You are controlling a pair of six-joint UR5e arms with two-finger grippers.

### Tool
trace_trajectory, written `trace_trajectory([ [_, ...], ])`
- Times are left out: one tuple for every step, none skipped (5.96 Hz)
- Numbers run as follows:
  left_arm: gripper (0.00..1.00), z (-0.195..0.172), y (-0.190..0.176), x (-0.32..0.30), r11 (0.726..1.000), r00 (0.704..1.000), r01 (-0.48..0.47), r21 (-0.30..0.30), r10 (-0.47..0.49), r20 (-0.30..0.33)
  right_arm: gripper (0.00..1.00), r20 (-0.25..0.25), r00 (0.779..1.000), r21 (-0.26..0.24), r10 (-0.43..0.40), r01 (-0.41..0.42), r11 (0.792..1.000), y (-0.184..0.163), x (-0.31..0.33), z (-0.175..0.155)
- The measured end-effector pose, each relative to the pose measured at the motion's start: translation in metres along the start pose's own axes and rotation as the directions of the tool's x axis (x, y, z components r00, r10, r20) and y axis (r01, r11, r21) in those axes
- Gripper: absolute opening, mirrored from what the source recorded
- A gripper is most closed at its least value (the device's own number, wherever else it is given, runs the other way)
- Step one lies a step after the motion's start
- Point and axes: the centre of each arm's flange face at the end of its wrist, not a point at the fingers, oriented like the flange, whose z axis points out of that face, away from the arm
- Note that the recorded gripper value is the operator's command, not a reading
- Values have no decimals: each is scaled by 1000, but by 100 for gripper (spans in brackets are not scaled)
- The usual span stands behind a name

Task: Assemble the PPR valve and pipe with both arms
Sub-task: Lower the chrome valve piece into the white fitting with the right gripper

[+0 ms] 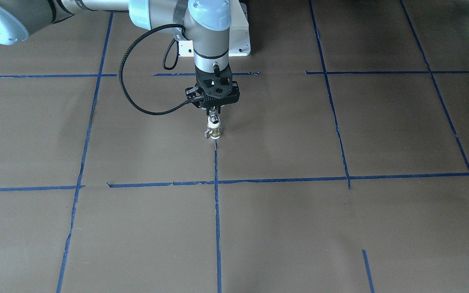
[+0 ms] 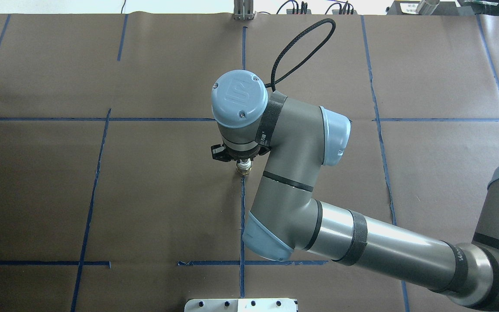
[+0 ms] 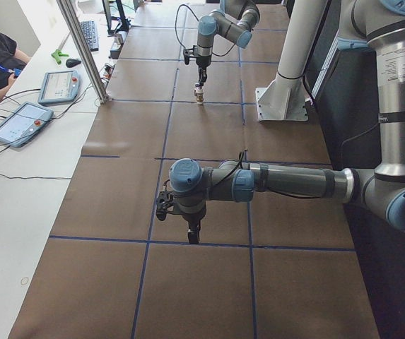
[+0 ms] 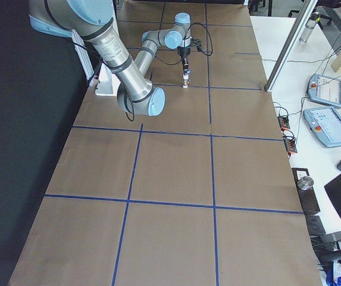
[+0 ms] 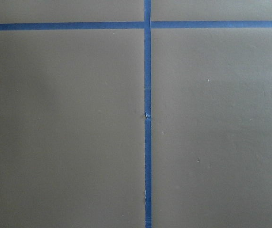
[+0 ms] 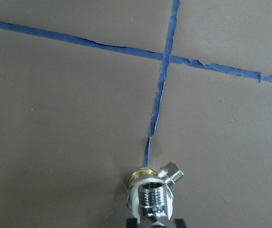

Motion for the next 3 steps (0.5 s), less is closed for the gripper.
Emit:
trace_trajectory([
  [100,0,0,0,1000,1000,0,0,0,0,1,-2,1000,-3,-2,2,1000,1,-1,2],
  [100,-1,-1,1,1000,1000,-1,1,1,0,5,-5,1000,-8,-3,3,1000,2,-1,5],
  [100,-1,-1,1,1000,1000,-1,1,1,0,17,-4,1000,-7,-5,5,1000,2,-2,11],
])
